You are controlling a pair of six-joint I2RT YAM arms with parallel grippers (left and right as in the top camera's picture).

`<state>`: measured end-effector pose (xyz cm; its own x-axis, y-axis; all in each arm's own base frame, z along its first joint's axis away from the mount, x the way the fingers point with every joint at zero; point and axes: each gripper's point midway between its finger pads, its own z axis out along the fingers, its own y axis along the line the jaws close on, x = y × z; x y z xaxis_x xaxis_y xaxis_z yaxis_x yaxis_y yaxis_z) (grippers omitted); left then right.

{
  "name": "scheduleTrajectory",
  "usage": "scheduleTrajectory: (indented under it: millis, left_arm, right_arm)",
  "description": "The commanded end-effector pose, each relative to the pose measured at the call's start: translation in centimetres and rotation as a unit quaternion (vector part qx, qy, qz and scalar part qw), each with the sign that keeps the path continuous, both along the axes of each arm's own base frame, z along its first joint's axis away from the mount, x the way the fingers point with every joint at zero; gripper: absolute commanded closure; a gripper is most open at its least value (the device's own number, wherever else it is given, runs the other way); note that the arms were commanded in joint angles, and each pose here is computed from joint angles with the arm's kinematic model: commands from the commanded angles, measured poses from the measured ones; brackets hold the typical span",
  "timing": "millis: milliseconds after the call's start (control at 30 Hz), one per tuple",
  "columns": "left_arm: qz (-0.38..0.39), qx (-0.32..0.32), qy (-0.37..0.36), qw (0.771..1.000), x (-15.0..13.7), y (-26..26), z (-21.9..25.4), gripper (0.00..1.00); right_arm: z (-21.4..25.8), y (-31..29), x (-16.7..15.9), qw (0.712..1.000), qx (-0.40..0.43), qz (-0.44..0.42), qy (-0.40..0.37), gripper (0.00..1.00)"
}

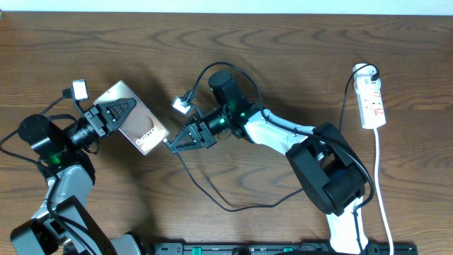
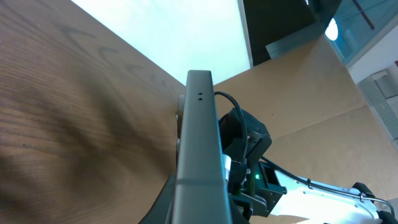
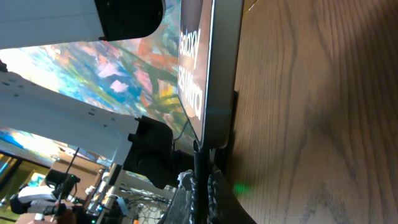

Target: Plug charger to phone and switch on socket

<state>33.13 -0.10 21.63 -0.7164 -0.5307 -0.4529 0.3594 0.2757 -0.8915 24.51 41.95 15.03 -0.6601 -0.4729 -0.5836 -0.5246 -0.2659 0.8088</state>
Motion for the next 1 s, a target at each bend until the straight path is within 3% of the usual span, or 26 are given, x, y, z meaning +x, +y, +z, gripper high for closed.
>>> scheduleTrajectory:
  millis: [0,567,967]
  left_arm:
    - [-0.029,0.004,-0.008,1.000,-0.6,-0.7,0.3,0.93]
    - [-0.029,0.004,-0.008,1.000,-0.6,-0.7,0.3,0.93]
    - [-0.029,0.004,-0.009,1.000,-0.6,-0.7,0.3,0.93]
  right_arm:
    - [-0.1,-0.1,0.6,1.000,0.003,-0.009,-0.010,0.98]
    - [-0.6,-1.2,1.7,1.000,-0.003,-0.024,-0.008,0.98]
    - [-1.5,-1.1,0.3,1.000,-0.019,-0.009,0.008,0.98]
